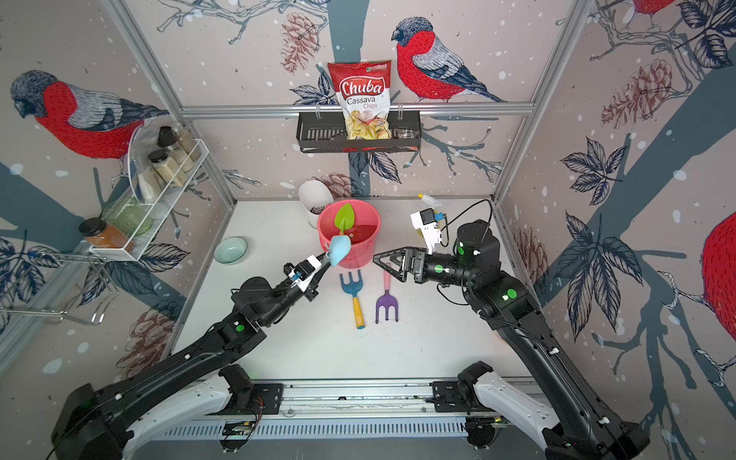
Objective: Organize the gardening tools
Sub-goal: Pick up the gardening tool from the center of the board, then place the gardening tool in the container.
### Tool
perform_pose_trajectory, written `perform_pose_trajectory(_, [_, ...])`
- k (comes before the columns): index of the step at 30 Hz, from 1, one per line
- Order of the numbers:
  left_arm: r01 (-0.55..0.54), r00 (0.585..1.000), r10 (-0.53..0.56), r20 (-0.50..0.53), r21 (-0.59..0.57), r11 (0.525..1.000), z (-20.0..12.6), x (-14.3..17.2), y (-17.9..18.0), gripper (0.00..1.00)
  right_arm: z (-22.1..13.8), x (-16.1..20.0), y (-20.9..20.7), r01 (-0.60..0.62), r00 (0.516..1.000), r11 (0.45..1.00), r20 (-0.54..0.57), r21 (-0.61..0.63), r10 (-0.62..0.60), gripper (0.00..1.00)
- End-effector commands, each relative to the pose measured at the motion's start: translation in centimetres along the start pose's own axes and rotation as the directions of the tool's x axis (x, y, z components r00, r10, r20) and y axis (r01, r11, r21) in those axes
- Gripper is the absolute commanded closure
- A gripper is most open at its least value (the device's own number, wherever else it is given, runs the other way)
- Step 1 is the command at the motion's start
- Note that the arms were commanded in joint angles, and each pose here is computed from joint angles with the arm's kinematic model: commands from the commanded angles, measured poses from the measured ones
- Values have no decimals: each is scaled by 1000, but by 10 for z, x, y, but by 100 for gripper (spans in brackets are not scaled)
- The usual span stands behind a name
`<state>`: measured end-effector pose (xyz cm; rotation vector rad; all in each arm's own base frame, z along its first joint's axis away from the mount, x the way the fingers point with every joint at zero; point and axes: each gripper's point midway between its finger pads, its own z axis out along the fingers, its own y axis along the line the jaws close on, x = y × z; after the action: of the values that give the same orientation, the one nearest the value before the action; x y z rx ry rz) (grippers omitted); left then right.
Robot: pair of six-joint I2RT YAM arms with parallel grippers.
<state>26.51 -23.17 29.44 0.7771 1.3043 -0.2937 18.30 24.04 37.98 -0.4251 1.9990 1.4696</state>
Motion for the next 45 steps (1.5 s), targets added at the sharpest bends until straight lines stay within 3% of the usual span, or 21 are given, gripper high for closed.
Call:
perform_pose_trajectory(1, [127, 970, -112, 217, -56, 990, 3, -43, 26, 100, -2, -9, -8, 25, 997, 999, 69, 36, -28, 0])
perform_pose_trajectory(6, [177, 941, -156, 302, -46, 983, 29, -53, 45, 100, -1, -1, -26, 11, 996, 998, 91, 66, -17, 0])
perform_pose_trajectory(11, [263, 901, -235, 364, -29, 964, 57, -42, 68, 100, -2, 3, -35, 1, 993, 996, 116, 85, -11, 0])
perform_pose_trajectory(20, [302, 909, -286, 302, -8, 953, 108, 8, 72, 100, -8, 9, -45, -8, 992, 992, 130, 125, -8, 0])
perform_pose_trajectory(27, [336, 911, -321, 259, -16, 942, 121, 45, 68, 100, -9, 12, -51, -21, 991, 990, 137, 138, 2, 0])
perform_pose_trajectory(45, [333, 924, -318, 210, -37, 942, 130, 71, 64, 100, -8, 17, -66, -46, 989, 986, 144, 160, 23, 0])
